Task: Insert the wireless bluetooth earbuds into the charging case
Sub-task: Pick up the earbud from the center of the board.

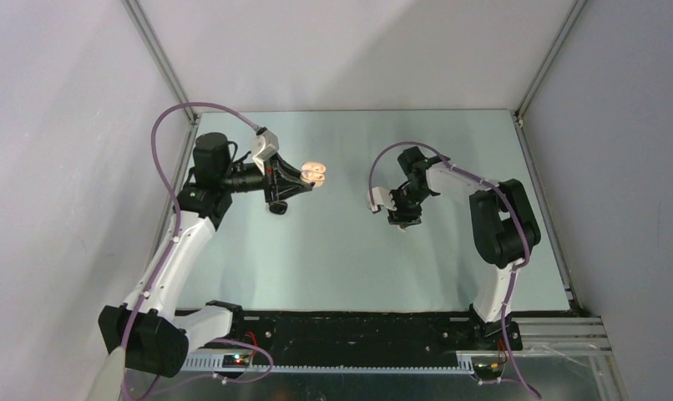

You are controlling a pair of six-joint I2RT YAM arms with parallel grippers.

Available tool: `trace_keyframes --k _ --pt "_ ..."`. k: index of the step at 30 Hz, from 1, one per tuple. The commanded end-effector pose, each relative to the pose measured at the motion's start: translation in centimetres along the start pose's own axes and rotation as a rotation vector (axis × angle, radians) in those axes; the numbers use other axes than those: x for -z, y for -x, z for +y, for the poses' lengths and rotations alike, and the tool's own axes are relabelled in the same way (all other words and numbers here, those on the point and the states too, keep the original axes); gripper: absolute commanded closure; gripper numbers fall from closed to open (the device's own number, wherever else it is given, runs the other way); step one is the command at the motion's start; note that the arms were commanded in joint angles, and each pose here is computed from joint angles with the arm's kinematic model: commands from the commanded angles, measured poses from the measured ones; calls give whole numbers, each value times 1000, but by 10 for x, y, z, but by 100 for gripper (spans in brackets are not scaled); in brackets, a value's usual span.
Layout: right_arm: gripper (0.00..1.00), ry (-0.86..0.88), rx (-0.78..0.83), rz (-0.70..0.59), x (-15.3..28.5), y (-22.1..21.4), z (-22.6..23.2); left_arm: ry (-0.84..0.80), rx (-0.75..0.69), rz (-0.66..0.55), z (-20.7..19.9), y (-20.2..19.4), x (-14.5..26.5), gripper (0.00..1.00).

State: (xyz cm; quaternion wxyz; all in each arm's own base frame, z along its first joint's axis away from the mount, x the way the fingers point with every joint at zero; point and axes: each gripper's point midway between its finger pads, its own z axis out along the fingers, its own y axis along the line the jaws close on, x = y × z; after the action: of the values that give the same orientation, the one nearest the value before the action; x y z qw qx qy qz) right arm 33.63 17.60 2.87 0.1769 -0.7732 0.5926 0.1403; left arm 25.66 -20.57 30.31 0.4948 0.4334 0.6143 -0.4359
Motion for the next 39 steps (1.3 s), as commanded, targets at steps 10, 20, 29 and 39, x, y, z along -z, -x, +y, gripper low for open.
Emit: trace_keyframes --k 10,20,29,39 --pt "41 1 -29 -72 6 24 6 23 -51 -33 -5 21 8 100" --pt "41 -25 -43 -17 20 -6 2 19 -41 -31 -6 20 7 100" --pt "41 -34 -50 35 -1 -12 -7 28 -44 -33 -9 19 9 100" --pt "42 27 -43 31 -11 -3 12 30 -46 -30 -12 15 9 100"
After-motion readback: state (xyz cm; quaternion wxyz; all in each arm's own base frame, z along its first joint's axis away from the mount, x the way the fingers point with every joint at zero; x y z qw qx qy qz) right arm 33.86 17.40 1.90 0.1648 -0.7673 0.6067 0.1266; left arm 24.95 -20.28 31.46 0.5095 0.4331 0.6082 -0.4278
